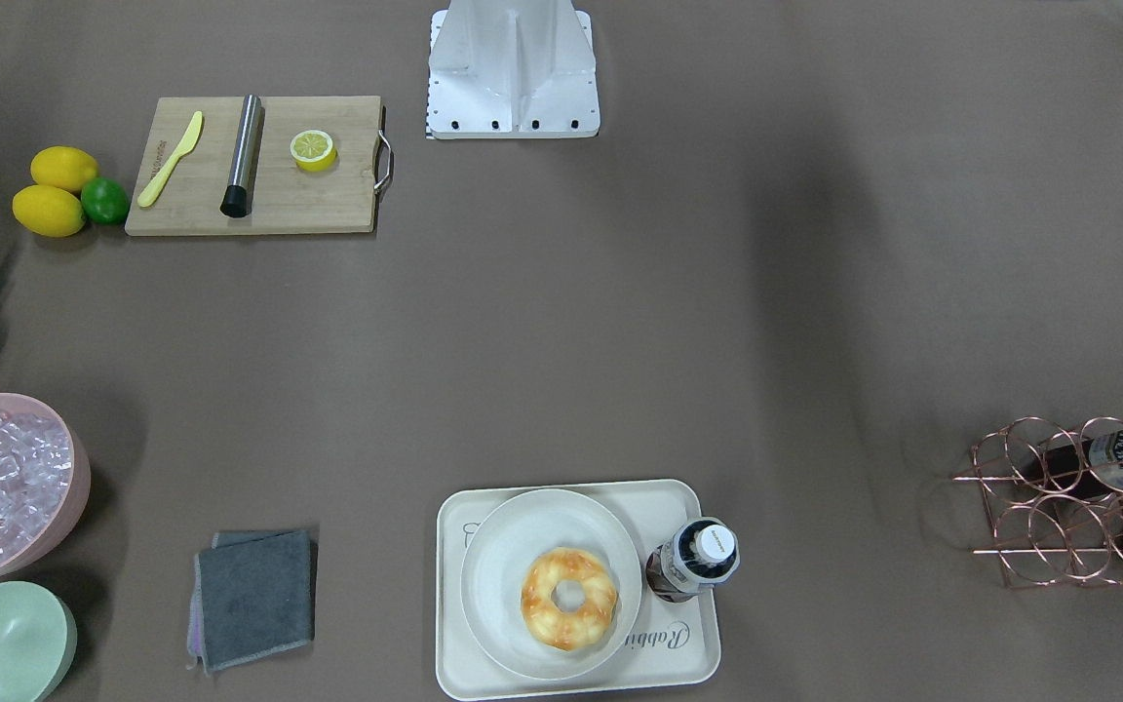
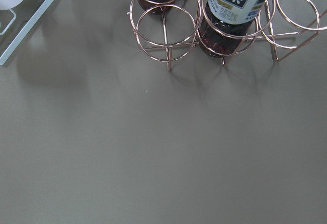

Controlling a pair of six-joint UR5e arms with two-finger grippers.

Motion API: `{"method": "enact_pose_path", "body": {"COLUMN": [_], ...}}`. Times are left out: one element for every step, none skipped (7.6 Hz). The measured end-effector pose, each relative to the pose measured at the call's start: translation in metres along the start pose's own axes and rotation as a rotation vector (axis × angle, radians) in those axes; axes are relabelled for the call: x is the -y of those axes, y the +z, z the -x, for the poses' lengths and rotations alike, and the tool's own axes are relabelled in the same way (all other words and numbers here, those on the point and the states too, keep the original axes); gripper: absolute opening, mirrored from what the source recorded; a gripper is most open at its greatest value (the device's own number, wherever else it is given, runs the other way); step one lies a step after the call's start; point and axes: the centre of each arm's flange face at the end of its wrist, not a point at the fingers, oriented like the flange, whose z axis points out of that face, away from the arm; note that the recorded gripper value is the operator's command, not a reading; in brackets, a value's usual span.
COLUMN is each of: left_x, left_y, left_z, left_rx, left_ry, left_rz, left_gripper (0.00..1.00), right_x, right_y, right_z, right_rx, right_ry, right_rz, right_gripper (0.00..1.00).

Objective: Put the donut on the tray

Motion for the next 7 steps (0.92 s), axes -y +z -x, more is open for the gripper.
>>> {"method": "enact_pose_path", "body": {"left_x": [-0.0002, 0.0001, 0.0005, 0.0003, 0.0003, 0.0007, 0.0014], "left_y": [0.0003, 0.0001, -0.0002, -0.0015, -0.0028, -0.0046, -0.0069], "left_z": [0.0004, 0.0004, 0.0003, -0.0009, -0.0021, -0.0039, -0.0058], "left_rx": [0.0, 0.001, 0.001, 0.001, 0.0, -0.001, -0.001], "left_ry": [-0.001, -0.001, -0.001, 0.001, 0.004, 0.009, 0.017], "left_rz": [0.001, 0.0, -0.001, -0.003, -0.006, -0.01, -0.017], "left_gripper": [0.98, 0.98, 0.98, 0.98, 0.98, 0.98, 0.98], "right_x": [0.0004, 0.0004, -0.0008, -0.0023, -0.0021, -0.0019, -0.002], "right_y": [-0.0003, -0.0003, -0.0001, -0.0009, -0.0015, -0.002, -0.0022], "right_z": [0.0001, 0.0, -0.0007, -0.0018, -0.0023, -0.0027, -0.0028], "right_rx": [0.0, 0.0, 0.001, 0.001, 0.001, 0.001, 0.002], "right_ry": [0.0, 0.0, 0.002, 0.005, 0.006, 0.007, 0.008], "right_rz": [-0.001, -0.001, 0.0, -0.001, -0.002, -0.003, -0.004], "right_gripper": [1.0, 1.0, 1.0, 1.0, 1.0, 1.0, 1.0]}}
